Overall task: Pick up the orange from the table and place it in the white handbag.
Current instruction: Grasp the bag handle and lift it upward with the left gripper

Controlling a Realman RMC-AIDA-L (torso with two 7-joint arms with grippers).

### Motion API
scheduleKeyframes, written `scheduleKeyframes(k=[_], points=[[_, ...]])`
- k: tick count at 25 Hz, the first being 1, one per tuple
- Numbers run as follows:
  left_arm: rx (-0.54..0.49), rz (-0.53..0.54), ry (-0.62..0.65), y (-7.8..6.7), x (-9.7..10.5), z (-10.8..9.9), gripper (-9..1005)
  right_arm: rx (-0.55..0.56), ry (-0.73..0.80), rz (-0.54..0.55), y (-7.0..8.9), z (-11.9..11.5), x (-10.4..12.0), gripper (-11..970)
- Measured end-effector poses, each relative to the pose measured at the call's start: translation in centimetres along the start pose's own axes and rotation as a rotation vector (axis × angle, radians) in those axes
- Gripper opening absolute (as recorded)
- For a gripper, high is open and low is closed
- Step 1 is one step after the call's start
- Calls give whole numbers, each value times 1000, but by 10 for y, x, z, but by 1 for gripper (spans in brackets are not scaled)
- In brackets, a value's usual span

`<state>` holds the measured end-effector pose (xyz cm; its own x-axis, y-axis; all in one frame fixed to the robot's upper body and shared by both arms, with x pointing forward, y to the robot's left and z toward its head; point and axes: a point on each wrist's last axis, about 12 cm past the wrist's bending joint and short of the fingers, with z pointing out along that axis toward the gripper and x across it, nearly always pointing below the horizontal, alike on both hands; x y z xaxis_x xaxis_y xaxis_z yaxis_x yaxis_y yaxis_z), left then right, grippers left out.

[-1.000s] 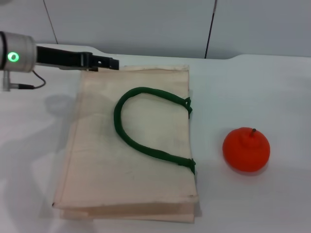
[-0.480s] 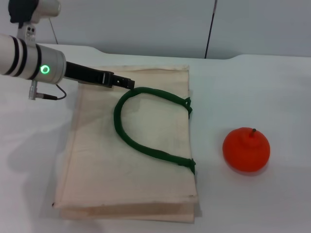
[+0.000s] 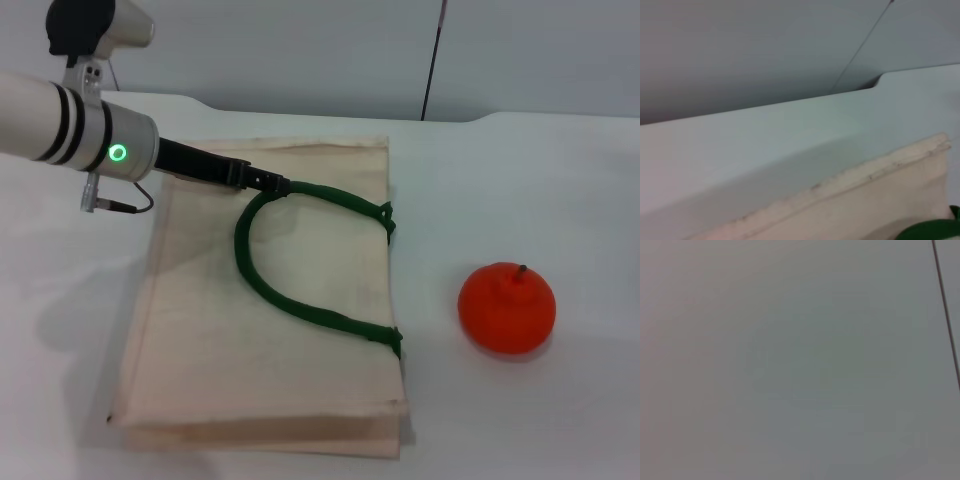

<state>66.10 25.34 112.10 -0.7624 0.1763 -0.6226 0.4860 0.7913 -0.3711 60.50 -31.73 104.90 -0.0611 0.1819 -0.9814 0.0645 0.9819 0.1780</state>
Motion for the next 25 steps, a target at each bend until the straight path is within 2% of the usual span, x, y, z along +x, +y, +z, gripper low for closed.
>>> scheduleKeyframes(k=[10,21,25], points=[[37,41,19,-13,0,13,765,-2,4,1,1,0,1,882],[17,42,10,-10,2,14,622,-14,42,-15,4,1,4,882],[18,43,12,-11,2,14,532,-15,46,-17,4,2,4,882]])
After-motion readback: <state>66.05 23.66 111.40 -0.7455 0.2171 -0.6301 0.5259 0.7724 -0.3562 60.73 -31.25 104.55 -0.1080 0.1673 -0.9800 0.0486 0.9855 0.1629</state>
